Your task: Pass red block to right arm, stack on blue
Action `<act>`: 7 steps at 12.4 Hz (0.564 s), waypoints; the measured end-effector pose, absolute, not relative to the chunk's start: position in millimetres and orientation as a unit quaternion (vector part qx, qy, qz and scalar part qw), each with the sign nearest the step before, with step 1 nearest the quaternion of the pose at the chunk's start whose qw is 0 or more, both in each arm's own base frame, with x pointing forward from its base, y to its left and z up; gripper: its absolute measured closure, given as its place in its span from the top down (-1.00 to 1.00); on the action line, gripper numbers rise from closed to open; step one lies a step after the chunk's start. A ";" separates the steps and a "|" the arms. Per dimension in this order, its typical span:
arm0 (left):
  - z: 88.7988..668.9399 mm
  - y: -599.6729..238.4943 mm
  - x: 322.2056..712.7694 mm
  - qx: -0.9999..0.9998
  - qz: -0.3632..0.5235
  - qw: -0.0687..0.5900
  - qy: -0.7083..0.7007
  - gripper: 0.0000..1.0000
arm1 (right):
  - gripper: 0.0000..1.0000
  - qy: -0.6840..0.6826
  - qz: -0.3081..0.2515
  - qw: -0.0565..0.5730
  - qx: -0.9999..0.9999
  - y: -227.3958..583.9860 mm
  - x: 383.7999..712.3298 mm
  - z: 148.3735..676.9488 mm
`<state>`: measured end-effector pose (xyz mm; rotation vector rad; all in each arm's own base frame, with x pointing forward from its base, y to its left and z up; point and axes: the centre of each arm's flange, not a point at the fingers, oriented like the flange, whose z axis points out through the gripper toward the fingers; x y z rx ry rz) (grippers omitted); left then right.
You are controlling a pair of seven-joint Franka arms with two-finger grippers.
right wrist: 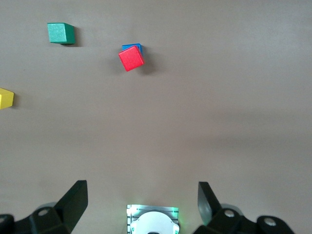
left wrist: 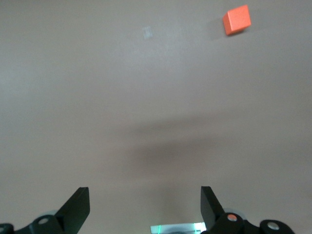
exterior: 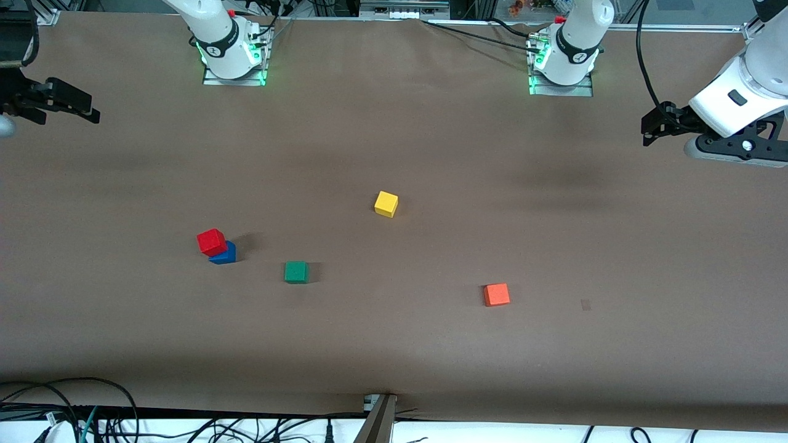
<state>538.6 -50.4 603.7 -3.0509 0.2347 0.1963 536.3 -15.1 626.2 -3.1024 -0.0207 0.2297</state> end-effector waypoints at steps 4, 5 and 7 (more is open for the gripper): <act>602.7 -47.8 537.2 -0.994 0.071 0.034 0.073 1.00 | 1.00 -0.009 0.078 0.010 -0.997 -13.1 540.3 621.2; 602.6 -46.9 537.2 -0.994 0.071 0.033 0.073 1.00 | 1.00 -0.009 0.078 0.010 -0.997 -12.3 540.6 621.3; 602.6 -46.4 537.2 -0.994 0.072 0.033 0.072 1.00 | 1.00 -0.011 0.077 0.010 -0.997 -11.0 540.8 622.4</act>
